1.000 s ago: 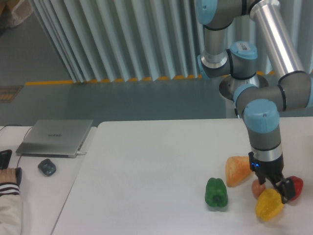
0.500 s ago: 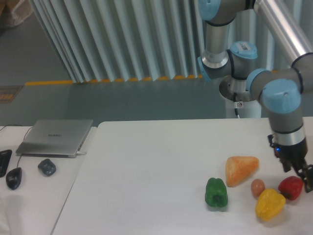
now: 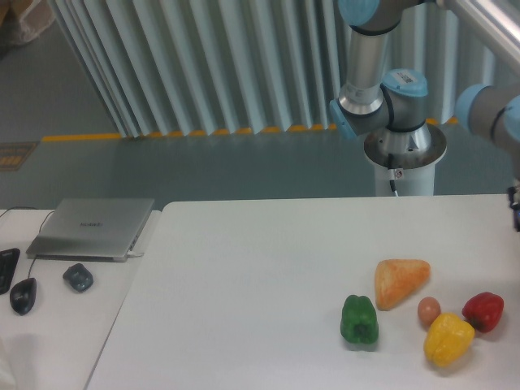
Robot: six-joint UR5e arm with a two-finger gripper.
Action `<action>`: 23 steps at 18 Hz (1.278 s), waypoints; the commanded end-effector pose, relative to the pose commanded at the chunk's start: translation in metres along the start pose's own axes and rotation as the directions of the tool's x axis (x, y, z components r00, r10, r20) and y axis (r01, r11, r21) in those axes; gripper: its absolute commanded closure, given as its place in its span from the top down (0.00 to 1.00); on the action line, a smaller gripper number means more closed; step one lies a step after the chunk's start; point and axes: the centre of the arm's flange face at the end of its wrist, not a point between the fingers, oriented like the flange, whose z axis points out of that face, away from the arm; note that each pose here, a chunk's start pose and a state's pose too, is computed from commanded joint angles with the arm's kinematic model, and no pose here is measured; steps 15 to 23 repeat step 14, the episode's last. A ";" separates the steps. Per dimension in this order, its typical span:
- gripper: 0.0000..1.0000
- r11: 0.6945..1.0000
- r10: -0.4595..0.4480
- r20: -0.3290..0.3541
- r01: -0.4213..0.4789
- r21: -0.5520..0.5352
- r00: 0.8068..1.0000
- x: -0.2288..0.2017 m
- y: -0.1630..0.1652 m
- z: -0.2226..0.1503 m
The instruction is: Place the yellow pepper on the table
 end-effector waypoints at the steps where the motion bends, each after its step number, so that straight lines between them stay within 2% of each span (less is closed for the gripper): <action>1: 1.00 1.000 -0.022 -0.002 0.022 0.008 1.000 0.002 0.013 0.002; 3: 1.00 0.998 -0.060 -0.002 0.060 0.006 0.998 0.005 0.043 0.000; 5: 1.00 0.999 -0.046 -0.016 0.046 0.000 0.999 0.010 0.060 0.006; 23: 1.00 0.999 -0.049 -0.033 0.049 0.001 0.998 0.013 0.063 0.005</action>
